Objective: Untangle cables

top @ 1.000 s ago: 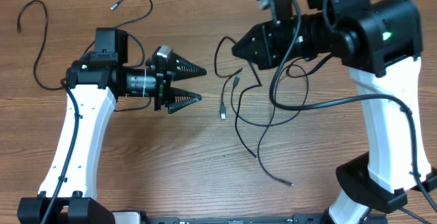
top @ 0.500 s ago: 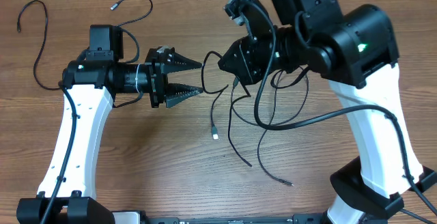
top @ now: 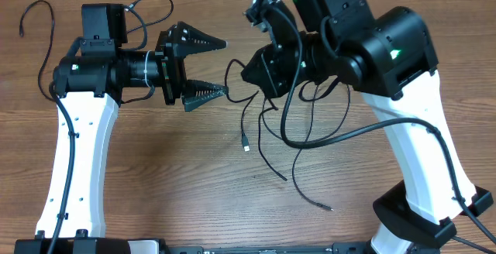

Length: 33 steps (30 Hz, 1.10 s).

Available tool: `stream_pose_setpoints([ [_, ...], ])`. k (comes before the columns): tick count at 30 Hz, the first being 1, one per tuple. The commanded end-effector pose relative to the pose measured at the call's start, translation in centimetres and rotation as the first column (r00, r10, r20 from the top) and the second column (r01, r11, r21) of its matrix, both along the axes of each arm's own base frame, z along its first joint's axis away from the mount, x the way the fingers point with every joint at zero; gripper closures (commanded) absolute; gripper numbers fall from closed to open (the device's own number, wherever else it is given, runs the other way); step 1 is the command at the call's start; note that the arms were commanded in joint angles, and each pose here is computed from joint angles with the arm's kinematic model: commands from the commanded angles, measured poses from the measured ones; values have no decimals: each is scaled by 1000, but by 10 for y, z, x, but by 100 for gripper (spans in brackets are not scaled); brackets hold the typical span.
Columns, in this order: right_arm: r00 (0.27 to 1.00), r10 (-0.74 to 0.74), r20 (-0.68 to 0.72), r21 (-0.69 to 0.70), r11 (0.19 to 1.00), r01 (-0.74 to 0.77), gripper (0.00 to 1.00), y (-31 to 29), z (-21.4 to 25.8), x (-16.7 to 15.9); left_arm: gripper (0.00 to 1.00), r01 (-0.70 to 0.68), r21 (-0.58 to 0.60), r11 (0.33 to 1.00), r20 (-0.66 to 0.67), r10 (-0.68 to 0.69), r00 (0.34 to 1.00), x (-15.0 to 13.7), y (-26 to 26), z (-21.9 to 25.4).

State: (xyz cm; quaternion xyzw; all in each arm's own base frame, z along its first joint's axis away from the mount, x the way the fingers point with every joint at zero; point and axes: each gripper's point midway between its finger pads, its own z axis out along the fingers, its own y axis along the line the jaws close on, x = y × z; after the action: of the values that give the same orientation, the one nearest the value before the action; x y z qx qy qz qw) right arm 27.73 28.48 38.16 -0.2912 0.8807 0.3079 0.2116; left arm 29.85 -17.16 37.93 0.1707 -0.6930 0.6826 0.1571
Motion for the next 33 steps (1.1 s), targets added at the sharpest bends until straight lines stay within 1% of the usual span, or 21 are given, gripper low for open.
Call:
stream_pose_setpoints([
  [1, 999, 50, 9, 29, 998, -50, 96, 13, 7, -14, 15, -13, 10, 1000, -8, 13, 1000, 1, 1, 6],
  [4, 998, 61, 17, 42, 997, -61, 96, 19, 9, -16, 27, -37, 39, 999, -22, 38, 999, 5, 2, 1],
  [7, 999, 52, 6, 49, 997, -52, 96, 21, 10, -17, 34, -44, 47, 998, -48, 47, 998, 6, 2, 0],
  [9, 999, 52, 6, 49, 997, -53, 96, 21, 10, -18, 41, -44, 46, 998, -63, 47, 997, 6, 2, 0],
  [12, 998, 54, 6, 49, 997, -55, 96, 22, 10, -18, 45, -43, 44, 998, -77, 47, 996, 6, 2, 0],
  [14, 998, 55, 7, 49, 997, -55, 96, 22, 10, -18, 50, -9, 2, 1000, -89, 9, 996, 0, 1, 7],
  [17, 998, 55, 11, 52, 997, -56, 96, 23, 11, -17, 54, 15, -28, 1000, -88, -17, 996, -4, 1, 12],
  [24, 998, 55, 24, 62, 997, -56, 96, 24, 13, -15, 54, 28, -28, 999, -93, -31, 995, -7, -3, 12],
  [27, 998, 55, 23, 61, 997, -56, 96, 24, 13, -15, 65, 30, -28, 999, -93, -32, 995, -7, -3, 12],
  [33, 998, 54, 23, 60, 997, -56, 96, 24, 13, -15, 67, 30, -28, 999, -111, -33, 993, -7, -3, 13],
])
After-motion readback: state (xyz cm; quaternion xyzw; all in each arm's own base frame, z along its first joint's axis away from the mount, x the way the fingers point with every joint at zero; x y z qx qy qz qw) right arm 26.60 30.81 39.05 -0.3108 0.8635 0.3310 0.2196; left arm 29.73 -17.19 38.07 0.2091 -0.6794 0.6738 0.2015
